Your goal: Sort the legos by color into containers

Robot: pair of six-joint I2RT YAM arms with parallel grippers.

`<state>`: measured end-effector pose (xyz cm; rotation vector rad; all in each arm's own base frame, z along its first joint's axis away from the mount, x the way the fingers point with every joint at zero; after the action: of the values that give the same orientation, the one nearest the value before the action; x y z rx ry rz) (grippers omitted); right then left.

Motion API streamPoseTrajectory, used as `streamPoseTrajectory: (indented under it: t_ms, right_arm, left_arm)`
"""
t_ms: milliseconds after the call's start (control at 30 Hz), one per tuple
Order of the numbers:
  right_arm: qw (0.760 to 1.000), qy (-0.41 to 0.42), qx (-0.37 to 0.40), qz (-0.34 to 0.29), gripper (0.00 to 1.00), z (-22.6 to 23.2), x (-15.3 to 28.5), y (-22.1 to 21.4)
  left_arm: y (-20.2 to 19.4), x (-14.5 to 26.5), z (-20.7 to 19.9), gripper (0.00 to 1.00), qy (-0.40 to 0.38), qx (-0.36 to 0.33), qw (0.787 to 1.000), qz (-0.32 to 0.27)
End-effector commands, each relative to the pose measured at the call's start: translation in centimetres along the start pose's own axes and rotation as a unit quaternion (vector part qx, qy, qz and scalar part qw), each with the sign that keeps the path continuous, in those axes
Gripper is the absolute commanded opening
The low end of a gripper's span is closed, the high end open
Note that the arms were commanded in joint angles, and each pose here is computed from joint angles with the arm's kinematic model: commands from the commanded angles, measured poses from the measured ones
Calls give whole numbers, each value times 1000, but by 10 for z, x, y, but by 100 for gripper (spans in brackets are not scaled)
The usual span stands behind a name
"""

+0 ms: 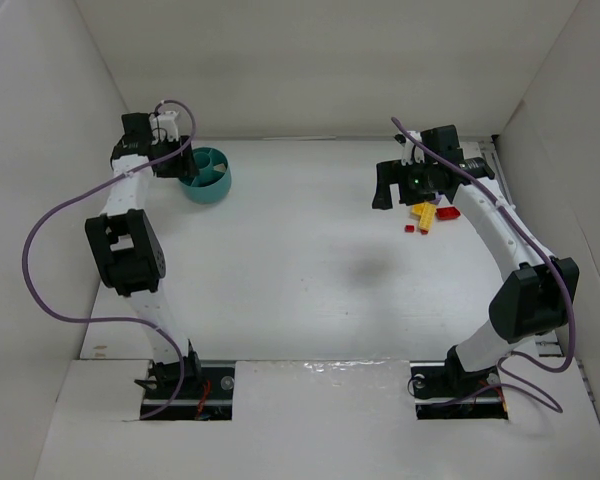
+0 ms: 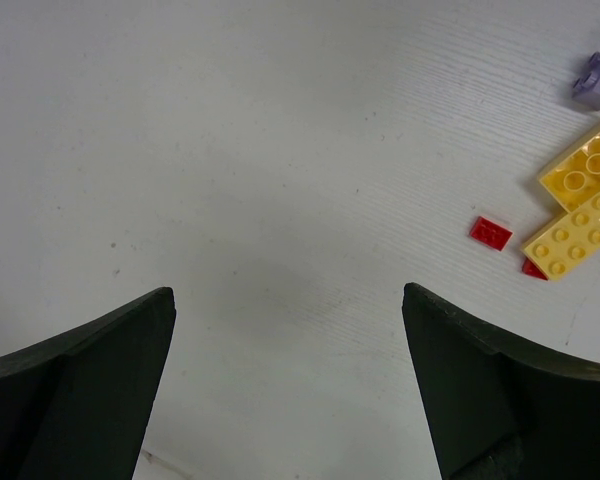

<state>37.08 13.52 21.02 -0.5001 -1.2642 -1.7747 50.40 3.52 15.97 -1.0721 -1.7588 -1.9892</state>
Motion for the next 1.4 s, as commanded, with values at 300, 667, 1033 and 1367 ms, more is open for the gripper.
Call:
streamPoseTrajectory:
  t_ms: [300, 667, 1033, 1367]
  right_arm:
    - [999, 8, 23, -30, 100, 11, 22, 8]
    - [999, 8, 23, -30, 100, 11, 23, 6]
    - [999, 7, 21, -26, 100, 9, 20, 5]
    - [999, 8, 23, -30, 100, 11, 22, 8]
  left_arm:
    - [-11, 0, -12, 57, -72, -56, 996, 6]
    - [-22, -10, -14, 64, -88, -69, 994, 16]
    - [-25, -7, -27, 60, -125, -62, 990, 13]
    - [-22, -1, -53, 59, -154, -60, 986, 7]
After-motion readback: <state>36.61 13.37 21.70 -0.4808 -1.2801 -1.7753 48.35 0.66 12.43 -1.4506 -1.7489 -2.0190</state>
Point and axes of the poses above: each gripper's point midway between its finger pads, its own x axis back along the fingers, its own z axis along the line the jaws close on, y = z × x, the point moved 1 cm from there along x, back along the fingers, and after that the axes turned 15 degrees about -x, right-handed, at the moved point
